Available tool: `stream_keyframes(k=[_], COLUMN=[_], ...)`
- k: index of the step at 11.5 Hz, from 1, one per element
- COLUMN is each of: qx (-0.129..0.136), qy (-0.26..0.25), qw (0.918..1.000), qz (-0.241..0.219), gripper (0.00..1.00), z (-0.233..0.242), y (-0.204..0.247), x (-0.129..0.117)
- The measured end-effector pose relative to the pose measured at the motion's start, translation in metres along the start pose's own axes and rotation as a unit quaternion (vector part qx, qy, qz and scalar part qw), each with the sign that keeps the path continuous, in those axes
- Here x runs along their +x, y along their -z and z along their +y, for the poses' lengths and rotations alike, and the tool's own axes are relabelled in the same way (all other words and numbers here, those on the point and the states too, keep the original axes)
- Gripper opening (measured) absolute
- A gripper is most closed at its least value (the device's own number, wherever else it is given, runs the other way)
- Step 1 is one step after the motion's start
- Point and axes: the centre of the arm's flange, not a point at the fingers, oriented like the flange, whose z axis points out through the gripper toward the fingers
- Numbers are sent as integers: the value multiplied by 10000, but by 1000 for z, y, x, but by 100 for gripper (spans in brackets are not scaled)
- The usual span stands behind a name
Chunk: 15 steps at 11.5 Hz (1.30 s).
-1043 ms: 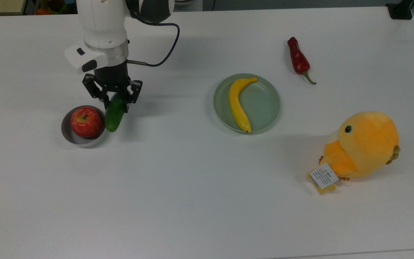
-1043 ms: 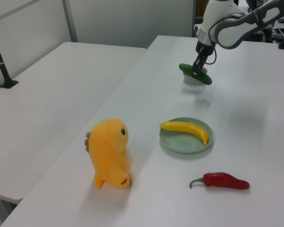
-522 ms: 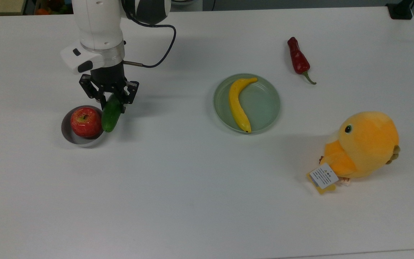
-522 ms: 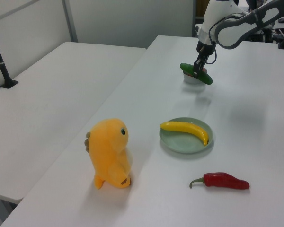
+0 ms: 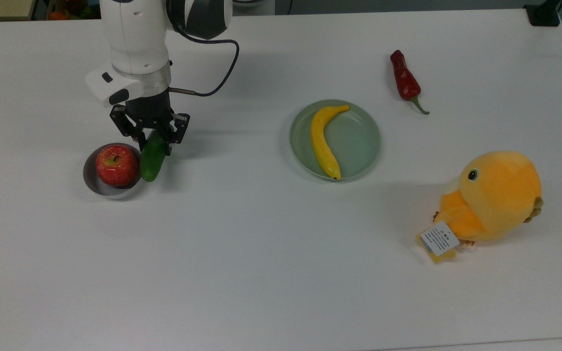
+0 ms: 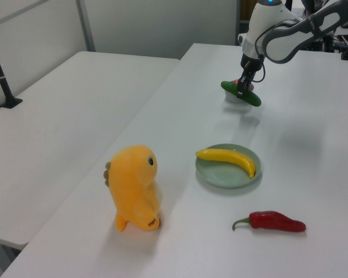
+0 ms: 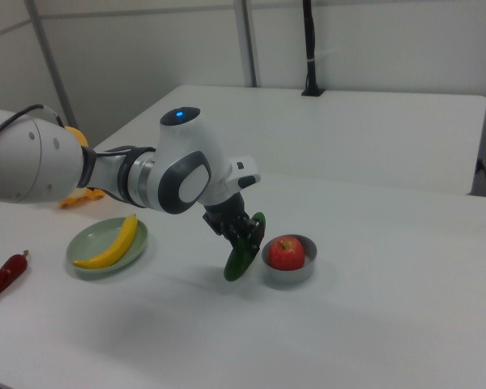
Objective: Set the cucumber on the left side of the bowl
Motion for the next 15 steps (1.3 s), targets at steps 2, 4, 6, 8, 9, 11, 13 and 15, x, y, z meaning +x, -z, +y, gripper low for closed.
stream_keyframes(k=[2, 4, 6, 8, 9, 11, 13, 15], qx=[3, 2, 2, -2, -7, -42, -69, -55], qy=[3, 3, 3, 3, 4, 1, 74, 171], qw=[10000, 10000, 10000, 10000, 10000, 9998, 9990, 9979], qz=[-20, -20, -14, 33, -39, -217, -430, -620], gripper=[53, 75, 100, 100, 100, 100, 100, 100], z=[0, 0, 0, -1, -1, 0, -11, -29], y=[-3, -3, -2, 3, 9, 44, 91, 139], x=[0, 0, 0, 3, 2, 2, -5, -15])
